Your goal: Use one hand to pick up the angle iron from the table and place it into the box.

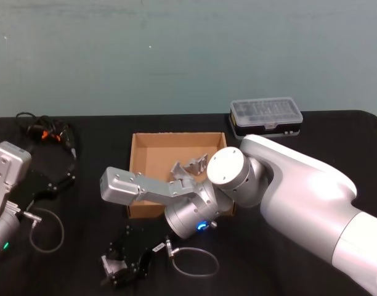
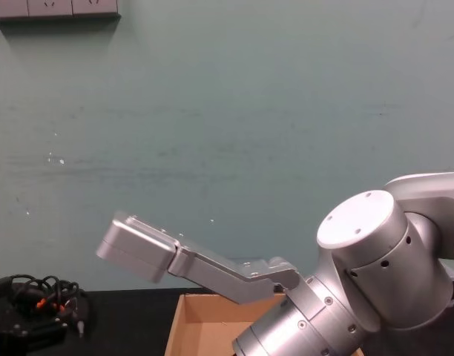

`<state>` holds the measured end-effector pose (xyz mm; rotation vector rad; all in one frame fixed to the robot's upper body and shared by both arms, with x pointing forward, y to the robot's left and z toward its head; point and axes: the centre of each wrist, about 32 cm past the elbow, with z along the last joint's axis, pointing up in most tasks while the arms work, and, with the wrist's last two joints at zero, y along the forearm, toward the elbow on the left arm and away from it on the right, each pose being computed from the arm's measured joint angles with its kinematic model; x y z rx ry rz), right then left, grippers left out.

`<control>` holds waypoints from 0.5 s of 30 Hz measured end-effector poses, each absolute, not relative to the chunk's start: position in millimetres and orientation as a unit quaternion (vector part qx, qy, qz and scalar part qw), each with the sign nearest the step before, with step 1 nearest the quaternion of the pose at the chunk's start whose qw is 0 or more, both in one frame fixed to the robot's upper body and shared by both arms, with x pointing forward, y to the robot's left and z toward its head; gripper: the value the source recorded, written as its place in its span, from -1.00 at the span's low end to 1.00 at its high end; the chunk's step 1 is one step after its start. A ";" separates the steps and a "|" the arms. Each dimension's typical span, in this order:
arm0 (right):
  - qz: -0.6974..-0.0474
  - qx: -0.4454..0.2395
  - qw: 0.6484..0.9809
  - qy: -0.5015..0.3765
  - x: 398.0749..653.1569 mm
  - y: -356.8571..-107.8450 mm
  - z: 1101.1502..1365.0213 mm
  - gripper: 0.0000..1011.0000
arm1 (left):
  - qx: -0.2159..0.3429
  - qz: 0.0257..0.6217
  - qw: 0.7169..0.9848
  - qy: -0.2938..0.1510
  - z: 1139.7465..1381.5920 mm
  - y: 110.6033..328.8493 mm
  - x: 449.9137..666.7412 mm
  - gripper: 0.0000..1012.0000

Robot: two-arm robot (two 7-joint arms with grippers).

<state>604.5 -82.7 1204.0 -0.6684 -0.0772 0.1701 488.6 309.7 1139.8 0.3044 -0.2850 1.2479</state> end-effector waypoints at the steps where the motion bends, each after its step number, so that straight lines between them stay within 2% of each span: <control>1: 0.083 -0.325 0.941 -0.038 604.0 -83.4 1204.3 -0.05 | 0.142 0.580 0.791 -0.132 1139.8 309.6 488.6 0.98; 11: 0.065 -0.258 0.963 -0.028 595.3 -113.6 1218.2 -0.05 | 0.141 0.580 0.791 -0.132 1139.8 309.7 488.6 0.98; 15: 0.038 -0.221 0.974 -0.026 588.0 -131.2 1228.5 -0.05 | 0.142 0.580 0.791 -0.132 1139.7 309.7 488.6 0.98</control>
